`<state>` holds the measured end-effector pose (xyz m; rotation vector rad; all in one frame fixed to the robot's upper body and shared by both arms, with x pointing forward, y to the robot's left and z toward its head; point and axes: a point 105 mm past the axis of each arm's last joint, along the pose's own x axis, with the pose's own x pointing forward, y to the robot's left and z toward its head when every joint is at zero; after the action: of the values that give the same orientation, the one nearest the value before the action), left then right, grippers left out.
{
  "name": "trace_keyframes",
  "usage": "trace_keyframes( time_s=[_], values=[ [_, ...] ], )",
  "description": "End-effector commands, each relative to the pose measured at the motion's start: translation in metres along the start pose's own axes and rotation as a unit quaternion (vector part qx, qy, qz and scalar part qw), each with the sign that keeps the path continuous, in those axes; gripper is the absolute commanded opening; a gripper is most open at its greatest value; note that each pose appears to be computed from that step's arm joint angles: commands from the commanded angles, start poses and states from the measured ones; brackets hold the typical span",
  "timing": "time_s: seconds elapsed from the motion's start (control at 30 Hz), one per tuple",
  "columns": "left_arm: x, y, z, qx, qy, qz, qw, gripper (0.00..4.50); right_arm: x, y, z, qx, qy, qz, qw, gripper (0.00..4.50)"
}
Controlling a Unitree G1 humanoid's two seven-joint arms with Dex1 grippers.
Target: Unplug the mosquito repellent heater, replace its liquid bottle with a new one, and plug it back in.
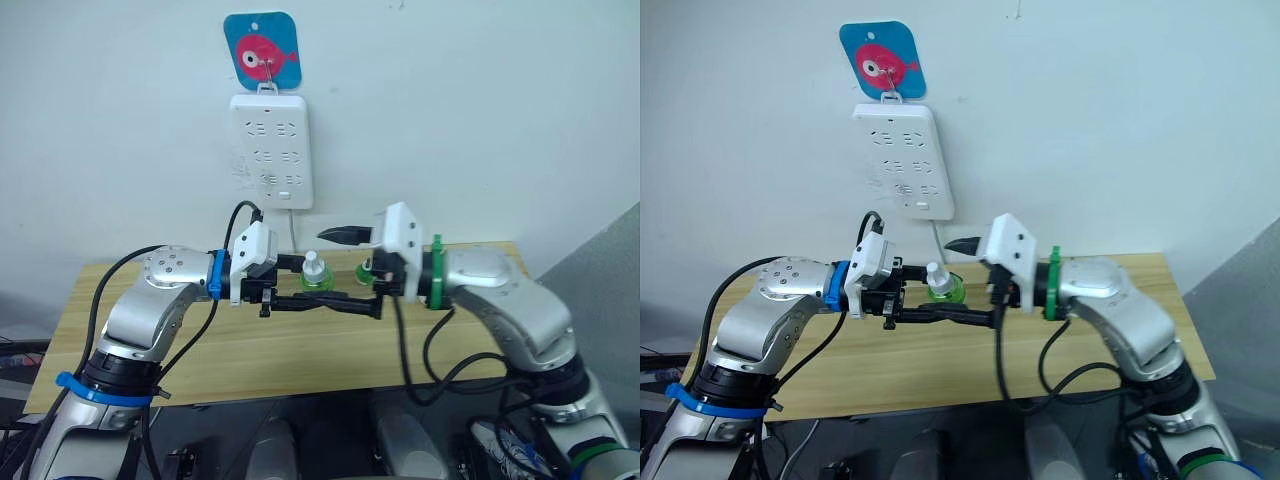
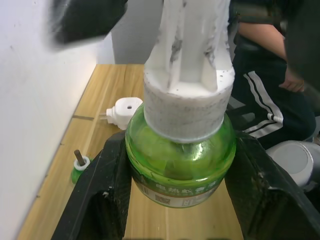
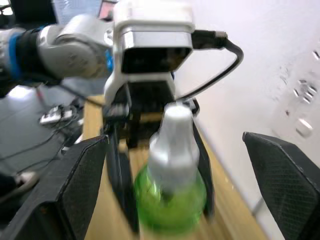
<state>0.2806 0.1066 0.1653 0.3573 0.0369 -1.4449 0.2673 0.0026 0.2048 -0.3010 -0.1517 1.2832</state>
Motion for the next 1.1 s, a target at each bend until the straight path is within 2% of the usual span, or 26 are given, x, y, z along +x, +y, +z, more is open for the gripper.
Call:
trace_keyframes(
  time_s=[0.03, 0.17, 0.37, 0.47, 0.63, 0.87, 1.1],
  values=[
    [0.003, -0.002, 0.009, 0.026, -0.009, -0.004, 1.000, 2.26, 0.004, -0.013, 0.009, -0.030, -0.013, -0.044, 0.998, 4.50],
    [0.004, -0.003, 0.009, 0.024, -0.008, -0.007, 1.000, 2.26, -0.003, -0.021, 0.006, -0.030, -0.001, -0.047, 0.998, 4.50],
    [0.000, 0.000, 0.006, 0.025, -0.005, 0.002, 1.000, 2.26, -0.041, -0.031, 0.001, -0.030, 0.042, -0.018, 0.999, 4.50],
    [-0.001, 0.000, 0.004, 0.025, -0.003, 0.004, 1.000, 2.26, -0.050, -0.022, 0.007, -0.010, 0.039, 0.022, 0.999, 4.50],
    [-0.001, -0.001, 0.002, 0.025, -0.003, 0.003, 1.000, 2.26, -0.031, -0.003, 0.015, 0.011, 0.009, 0.044, 0.999, 4.50],
    [0.001, -0.002, 0.003, 0.027, -0.004, -0.004, 1.000, 2.26, 0.001, -0.006, 0.010, -0.011, 0.003, 0.008, 1.000, 4.50],
    [0.000, -0.004, 0.002, 0.026, -0.002, -0.006, 1.000, 2.26, -0.010, -0.019, 0.004, -0.012, 0.024, -0.008, 1.000, 4.50]
  ],
)
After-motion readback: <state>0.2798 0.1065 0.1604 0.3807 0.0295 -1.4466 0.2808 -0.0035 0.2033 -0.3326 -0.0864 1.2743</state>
